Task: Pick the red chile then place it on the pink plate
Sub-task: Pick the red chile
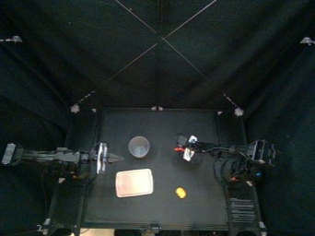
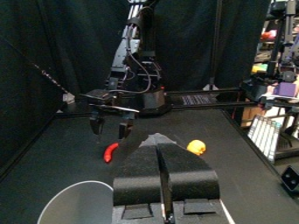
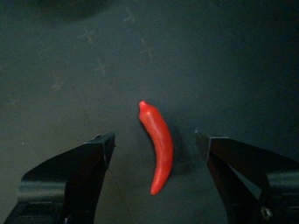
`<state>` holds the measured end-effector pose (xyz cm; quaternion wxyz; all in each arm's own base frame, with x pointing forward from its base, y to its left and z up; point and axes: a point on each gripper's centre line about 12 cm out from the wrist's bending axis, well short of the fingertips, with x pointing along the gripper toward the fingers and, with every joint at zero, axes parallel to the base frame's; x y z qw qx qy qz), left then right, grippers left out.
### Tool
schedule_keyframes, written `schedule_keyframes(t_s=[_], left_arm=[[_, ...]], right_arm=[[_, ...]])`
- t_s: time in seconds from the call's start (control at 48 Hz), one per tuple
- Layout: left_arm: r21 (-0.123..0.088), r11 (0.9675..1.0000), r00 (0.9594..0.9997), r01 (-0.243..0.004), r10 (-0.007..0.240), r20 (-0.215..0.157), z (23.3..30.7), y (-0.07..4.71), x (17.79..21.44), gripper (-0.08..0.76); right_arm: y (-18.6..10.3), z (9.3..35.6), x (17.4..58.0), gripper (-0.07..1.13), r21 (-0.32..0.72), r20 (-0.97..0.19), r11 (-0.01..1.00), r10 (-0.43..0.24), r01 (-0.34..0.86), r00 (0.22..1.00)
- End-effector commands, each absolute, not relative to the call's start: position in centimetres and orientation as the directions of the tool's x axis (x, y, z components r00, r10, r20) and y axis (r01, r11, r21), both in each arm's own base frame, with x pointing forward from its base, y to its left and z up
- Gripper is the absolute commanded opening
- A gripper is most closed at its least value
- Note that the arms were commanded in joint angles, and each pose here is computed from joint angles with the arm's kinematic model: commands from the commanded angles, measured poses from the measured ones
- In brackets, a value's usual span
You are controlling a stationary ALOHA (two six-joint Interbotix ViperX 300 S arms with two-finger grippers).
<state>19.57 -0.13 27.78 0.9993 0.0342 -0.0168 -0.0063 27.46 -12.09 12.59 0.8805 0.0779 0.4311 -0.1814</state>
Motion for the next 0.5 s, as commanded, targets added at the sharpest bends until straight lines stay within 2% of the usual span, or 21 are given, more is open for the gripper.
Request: schedule_keyframes(t_s=[0.021, 0.5], left_arm=[[0.075, 0.9972, 0.9989, 0.009, -0.012, 0.045, 28.26, -0.08, 19.70, -0.033], [0.075, 0.9972, 0.9990, 0.001, -0.005, 0.045, 28.22, 0.07, 19.66, -0.033]], right_arm=[[-12.5, 13.0, 28.2, 1.04, -0.022, -0.781, 0.922, -0.258, 0.388, 0.569], [-12.5, 10.5, 28.8, 1.03, -0.026, -0.830, 0.928, -0.228, 0.373, 0.508]])
